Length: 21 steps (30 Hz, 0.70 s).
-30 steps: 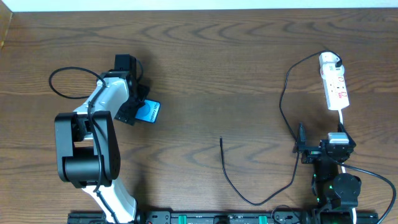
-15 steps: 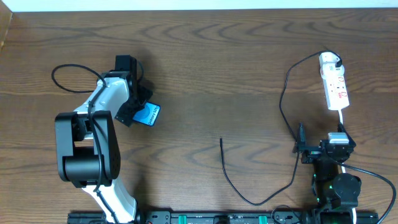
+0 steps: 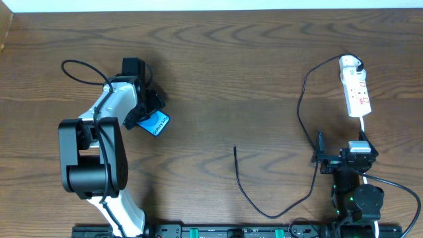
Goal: Plug charger to phone and switch on socket
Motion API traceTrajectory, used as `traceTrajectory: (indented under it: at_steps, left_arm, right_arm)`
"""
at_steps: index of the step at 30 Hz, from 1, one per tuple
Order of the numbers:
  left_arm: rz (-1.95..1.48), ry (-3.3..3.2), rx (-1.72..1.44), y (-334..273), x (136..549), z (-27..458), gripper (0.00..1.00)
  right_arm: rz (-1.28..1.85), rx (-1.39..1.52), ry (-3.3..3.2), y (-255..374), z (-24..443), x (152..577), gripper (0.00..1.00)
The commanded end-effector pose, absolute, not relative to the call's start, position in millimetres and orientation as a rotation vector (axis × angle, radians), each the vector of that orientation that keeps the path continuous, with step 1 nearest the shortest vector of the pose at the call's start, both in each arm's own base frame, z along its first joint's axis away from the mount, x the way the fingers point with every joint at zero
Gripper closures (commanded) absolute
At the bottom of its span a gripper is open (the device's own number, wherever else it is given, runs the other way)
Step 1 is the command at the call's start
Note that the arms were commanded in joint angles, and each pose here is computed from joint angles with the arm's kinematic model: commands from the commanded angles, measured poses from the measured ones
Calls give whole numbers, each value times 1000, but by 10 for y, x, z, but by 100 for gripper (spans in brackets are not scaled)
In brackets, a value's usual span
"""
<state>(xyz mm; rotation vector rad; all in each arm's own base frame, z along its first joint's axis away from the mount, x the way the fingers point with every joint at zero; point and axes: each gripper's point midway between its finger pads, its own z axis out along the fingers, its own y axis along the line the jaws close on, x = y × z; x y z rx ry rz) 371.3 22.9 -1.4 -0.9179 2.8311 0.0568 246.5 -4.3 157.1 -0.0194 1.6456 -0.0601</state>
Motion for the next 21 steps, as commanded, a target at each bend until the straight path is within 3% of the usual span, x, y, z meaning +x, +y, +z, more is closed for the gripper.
traceTrajectory:
  at_steps: [1,12,21]
  left_arm:
    - [88,2908,-723,226,3681,-108,10]
    - [104,2945,-408,228,3756,-97,10]
    - [79,2884,-718,227,3744,-99,10]
  right_arm:
    - [-68,-31,1644,-40,1569,2462,1]
    - [-68,-31,1644,-40,1569,2462,1]
    - [-68,-31,1644,-40,1569,2462,1]
